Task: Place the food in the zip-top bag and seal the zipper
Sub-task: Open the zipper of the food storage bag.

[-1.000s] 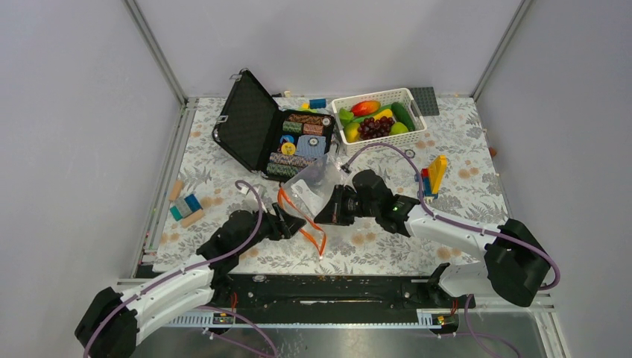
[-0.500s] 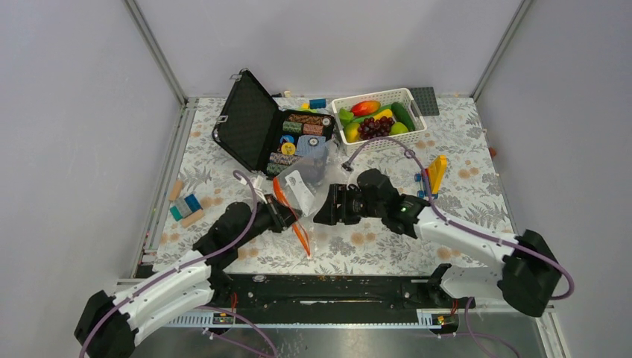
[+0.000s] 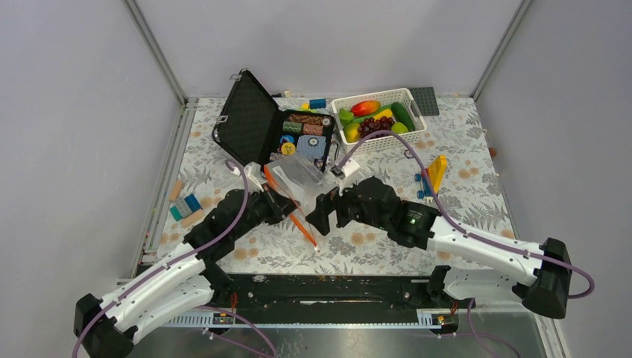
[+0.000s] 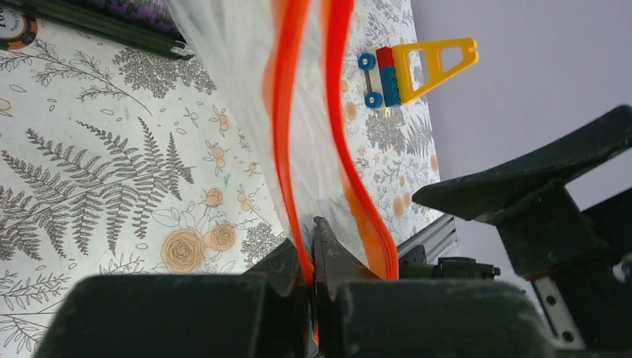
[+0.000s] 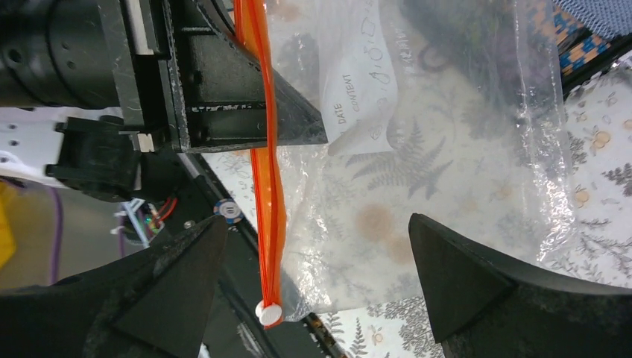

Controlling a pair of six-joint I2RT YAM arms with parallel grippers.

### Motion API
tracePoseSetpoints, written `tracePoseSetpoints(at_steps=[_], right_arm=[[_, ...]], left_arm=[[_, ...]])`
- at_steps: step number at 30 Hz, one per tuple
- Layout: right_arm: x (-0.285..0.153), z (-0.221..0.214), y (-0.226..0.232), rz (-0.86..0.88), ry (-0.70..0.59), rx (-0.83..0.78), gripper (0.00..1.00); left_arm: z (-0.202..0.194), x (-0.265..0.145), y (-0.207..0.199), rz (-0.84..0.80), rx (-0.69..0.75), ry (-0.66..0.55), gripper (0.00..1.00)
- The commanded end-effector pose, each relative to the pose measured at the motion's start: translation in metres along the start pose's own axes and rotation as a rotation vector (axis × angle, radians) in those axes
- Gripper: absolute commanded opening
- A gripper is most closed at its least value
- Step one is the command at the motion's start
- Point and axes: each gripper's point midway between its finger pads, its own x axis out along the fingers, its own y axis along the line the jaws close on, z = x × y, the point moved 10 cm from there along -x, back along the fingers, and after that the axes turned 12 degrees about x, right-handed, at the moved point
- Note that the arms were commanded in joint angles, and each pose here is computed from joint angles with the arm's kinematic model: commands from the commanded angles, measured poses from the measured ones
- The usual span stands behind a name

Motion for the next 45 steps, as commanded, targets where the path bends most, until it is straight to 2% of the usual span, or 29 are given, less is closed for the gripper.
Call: tracePoseSetpoints(at_steps=[1,7,11,16,20,24,27,30,34,36,41,42,45], right_arm=[[0.009,0.018,0.014,-0.084,-0.096,-0.142,1.0],[0.024,0.019,0.01,-0.181,-0.125,-0.136,0.98],[0.035,0.016,0.007,-0.242,-0.1,-0.121,0.96],[0.037,0.016,-0.005,-0.381,-0.144,-0.109,0.94],[0.027,0.02,-0.016,-0.516,-0.217,-0.103,0.88],[0.017,0.022,-0.022,-0.566,-0.265,-0.122,0.77],[0.016,0.024,-0.018,-0.529,-0.251,-0.129,0.65],[0.018,0.025,-0.002,-0.372,-0.177,-0.108,0.52],[0.019,0.028,0.026,-0.14,-0.091,-0.051,0.48],[0.018,0.032,0.036,-0.085,-0.079,-0.013,0.46],[0.022,0.021,0.036,-0.065,-0.064,0.133,0.3],[0.023,0.014,0.033,-0.071,-0.06,0.172,0.25],[0.026,-0.006,0.014,-0.166,-0.067,0.26,0.2]], left_arm=[[0.018,0.001,-0.015,0.03,-0.036,-0.04,0.0],[0.024,0.007,-0.027,0.044,-0.035,-0.02,0.0],[0.027,0.01,-0.033,0.064,-0.032,-0.013,0.0],[0.029,0.011,-0.039,0.073,-0.013,0.007,0.0],[0.03,0.007,-0.037,0.125,0.026,0.026,0.0],[0.035,0.001,-0.039,0.174,0.095,0.083,0.0],[0.041,-0.007,-0.045,0.188,0.169,0.147,0.0],[0.05,-0.02,-0.054,0.195,0.249,0.214,0.0],[0.065,-0.041,-0.062,0.224,0.33,0.212,0.0],[0.071,-0.052,-0.062,0.255,0.356,0.21,0.0],[0.071,-0.067,-0.055,0.331,0.362,0.239,0.06],[0.067,-0.067,-0.052,0.342,0.36,0.261,0.06],[0.056,-0.061,-0.045,0.353,0.363,0.332,0.04]])
